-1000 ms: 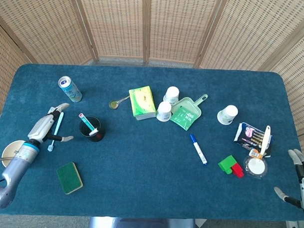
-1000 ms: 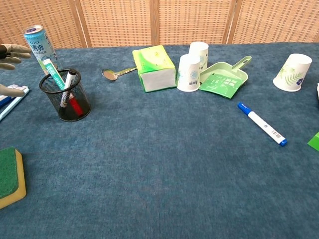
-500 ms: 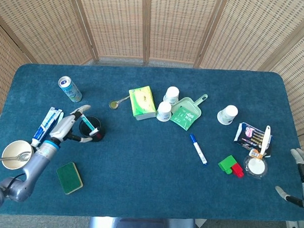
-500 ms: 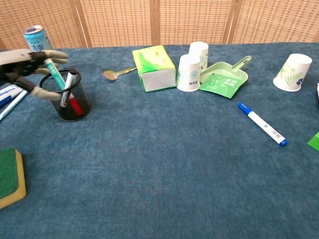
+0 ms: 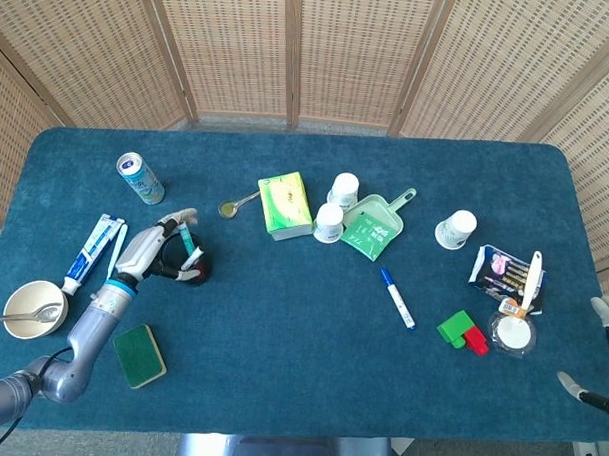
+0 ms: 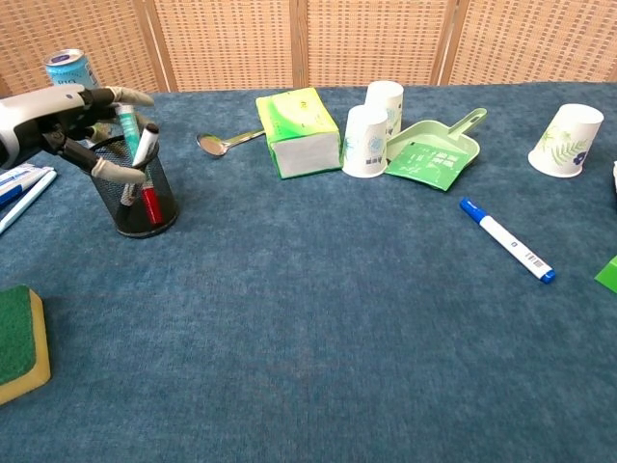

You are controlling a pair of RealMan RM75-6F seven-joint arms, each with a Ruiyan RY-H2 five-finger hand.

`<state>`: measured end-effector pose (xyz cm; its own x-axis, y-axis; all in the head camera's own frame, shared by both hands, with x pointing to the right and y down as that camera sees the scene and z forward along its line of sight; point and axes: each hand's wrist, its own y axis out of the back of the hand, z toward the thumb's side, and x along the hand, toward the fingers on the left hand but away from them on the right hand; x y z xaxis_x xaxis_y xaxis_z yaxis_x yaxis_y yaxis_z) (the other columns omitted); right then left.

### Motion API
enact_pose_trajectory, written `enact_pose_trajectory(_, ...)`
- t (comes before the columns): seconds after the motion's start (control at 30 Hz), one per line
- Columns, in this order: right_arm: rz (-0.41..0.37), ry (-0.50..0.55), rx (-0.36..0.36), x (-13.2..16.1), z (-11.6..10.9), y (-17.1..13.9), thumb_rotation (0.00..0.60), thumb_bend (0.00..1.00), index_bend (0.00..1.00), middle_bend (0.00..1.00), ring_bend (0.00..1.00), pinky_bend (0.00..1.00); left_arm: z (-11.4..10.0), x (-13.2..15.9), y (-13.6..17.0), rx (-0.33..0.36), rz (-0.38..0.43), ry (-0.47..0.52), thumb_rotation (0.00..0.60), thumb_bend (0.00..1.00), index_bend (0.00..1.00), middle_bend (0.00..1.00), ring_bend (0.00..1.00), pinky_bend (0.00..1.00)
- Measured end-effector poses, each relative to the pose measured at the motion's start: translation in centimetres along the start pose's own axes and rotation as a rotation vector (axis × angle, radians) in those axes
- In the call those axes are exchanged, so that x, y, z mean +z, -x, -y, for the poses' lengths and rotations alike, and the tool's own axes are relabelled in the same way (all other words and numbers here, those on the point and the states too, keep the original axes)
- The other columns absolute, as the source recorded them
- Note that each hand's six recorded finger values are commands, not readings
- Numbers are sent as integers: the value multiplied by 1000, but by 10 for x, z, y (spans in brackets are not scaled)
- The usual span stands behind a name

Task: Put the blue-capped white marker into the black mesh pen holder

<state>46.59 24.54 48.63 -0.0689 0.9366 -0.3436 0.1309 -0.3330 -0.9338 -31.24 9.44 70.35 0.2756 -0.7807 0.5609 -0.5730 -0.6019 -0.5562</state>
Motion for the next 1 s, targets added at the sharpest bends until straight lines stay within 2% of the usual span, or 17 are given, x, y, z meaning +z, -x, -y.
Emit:
enact_pose_trajectory(0.23,-2,-3,0,1,0,-1,600,0,55,0,0,0,-2,-3,2,21,-12,7,600,54,346,546,424,564)
enact_pose_trajectory(0.47,-1,-4,3,1,1,0,600,0,56,0,0,0,-11,13,8,38,37,30,600,53,339,537,424,562)
enact_pose_trajectory(0.77,-1,-1,-1,1,0,-1,600,0,65,0,0,0,-14,69,20,7,169,28,600,51,329,531,424,551)
enact_pose_trajectory(1.0,5,2,1,-2,-1,0,600,0,91,0,0,0,-1,129,25,-54,288,-91,600,52,327,530,424,540)
